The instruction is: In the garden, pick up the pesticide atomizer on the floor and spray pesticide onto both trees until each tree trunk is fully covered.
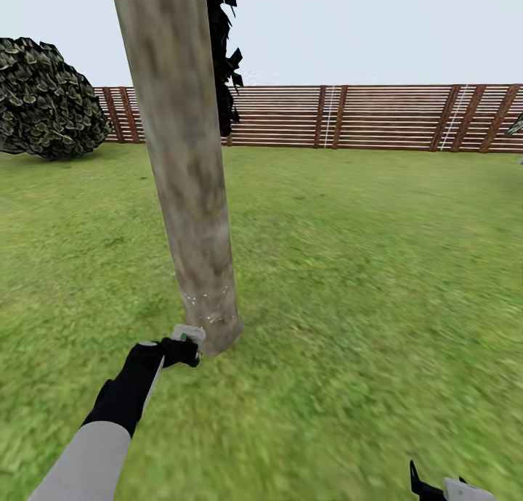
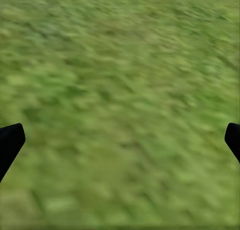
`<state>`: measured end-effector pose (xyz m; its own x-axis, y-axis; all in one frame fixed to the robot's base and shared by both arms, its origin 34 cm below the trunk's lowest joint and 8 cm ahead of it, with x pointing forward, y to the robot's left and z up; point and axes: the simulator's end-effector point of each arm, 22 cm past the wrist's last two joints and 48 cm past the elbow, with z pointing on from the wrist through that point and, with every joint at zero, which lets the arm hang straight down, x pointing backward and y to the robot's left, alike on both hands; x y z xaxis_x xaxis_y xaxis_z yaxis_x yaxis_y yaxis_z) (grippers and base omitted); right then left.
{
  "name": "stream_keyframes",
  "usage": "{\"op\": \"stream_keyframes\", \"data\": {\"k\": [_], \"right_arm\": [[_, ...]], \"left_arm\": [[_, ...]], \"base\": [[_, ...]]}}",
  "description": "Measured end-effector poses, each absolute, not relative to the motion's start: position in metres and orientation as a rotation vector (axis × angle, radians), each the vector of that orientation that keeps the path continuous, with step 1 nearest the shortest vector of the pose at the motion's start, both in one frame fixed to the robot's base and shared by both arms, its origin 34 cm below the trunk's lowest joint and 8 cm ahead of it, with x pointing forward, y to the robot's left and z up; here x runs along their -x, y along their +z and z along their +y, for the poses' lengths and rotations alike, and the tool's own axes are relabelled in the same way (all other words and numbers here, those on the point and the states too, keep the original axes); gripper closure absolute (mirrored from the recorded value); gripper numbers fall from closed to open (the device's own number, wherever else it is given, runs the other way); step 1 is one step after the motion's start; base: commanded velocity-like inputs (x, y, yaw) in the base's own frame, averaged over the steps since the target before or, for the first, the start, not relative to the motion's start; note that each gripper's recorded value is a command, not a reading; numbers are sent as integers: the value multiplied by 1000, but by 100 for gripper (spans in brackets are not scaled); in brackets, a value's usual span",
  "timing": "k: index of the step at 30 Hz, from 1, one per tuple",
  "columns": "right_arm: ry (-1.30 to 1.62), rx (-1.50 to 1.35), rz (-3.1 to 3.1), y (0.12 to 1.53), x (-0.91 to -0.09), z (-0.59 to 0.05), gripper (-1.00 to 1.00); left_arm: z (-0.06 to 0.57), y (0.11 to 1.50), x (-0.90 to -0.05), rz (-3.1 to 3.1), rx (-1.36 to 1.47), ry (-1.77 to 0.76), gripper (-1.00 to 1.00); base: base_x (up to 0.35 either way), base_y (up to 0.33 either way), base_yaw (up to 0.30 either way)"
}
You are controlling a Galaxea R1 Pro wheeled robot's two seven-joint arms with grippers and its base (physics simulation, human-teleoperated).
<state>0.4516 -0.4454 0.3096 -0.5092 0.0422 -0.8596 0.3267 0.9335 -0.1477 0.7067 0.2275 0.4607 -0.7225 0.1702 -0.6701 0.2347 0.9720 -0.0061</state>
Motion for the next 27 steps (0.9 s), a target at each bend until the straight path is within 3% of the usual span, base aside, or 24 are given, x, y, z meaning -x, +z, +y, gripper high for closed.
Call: {"op": "stream_keyframes", "data": {"k": [2, 4, 12, 20, 27], "right_arm": [[-358, -262, 2086, 310, -452, -445, -100], [-359, -262, 2086, 310, -452, -446, -100], [-359, -263, 2086, 310, -451, -446, -100], [-359, -263, 2086, 309, -451, -446, -100], [-359, -263, 2086, 310, -451, -446, -100]], "left_arm": [[283, 468, -709, 2432, -255, -15, 100], [291, 468, -709, 2440, -241, -13, 100], [229, 467, -703, 2471, -313, -98, 100], [282, 486, -712, 2460, -291, -6, 100], [238, 517, -729, 2434, -302, -121, 100]], "base": [[0, 0, 0], [0, 0, 0], [0, 0, 0], [-227, 41, 0], [-31, 4, 0]]}}
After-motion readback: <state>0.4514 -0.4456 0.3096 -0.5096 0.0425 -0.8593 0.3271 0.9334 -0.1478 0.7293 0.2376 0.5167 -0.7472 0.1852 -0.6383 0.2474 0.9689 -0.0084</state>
